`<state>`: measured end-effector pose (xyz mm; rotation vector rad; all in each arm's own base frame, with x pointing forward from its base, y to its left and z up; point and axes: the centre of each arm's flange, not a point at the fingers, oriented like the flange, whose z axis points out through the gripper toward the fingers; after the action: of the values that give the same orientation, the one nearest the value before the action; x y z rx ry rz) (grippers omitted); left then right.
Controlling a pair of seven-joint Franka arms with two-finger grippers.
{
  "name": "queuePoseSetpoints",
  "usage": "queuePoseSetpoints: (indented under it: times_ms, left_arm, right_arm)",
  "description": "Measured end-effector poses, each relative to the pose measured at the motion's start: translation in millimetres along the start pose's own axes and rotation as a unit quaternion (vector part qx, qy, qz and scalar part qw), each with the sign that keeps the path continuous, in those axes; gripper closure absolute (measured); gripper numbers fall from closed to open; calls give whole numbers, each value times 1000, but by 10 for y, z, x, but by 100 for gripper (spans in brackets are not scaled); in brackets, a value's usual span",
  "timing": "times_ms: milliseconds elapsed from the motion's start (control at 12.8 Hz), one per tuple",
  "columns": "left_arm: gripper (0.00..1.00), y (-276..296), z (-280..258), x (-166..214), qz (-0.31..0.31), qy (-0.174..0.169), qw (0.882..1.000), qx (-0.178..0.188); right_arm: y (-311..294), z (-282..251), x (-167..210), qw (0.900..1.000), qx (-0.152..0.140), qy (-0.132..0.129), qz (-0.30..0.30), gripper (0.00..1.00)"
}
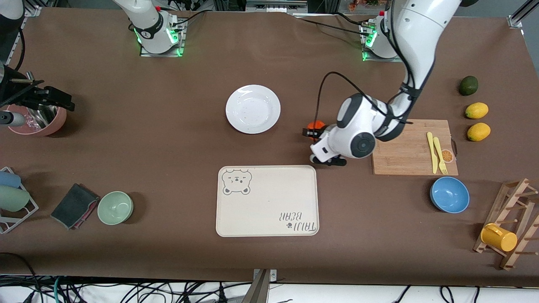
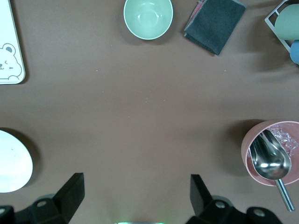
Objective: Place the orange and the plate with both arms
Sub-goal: 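Carry the orange with the left gripper over the white plate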
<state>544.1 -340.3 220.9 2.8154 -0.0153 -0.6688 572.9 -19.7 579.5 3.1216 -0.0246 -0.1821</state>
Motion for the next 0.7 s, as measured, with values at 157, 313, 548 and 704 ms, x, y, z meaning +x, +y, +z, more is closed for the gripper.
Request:
queuePoseSetpoints:
  times_ms: [157, 313, 548, 704]
  left_arm:
    - [25, 468, 196, -202, -36, 11, 999, 9]
    - [25, 1034, 458, -562, -63, 17, 998, 23]
    - [25, 1608, 738, -969, -89, 47, 995, 17]
    - [25, 1808, 905, -1100, -105, 77, 991, -3]
  right_arm:
    - [4, 0, 0, 1000, 0, 0, 0, 0]
    - [5, 0, 0, 1000, 0, 0, 0, 0]
    - [7, 0, 0, 1000, 0, 0, 1, 0]
    - [8, 0, 0, 1000, 0, 0, 1, 0]
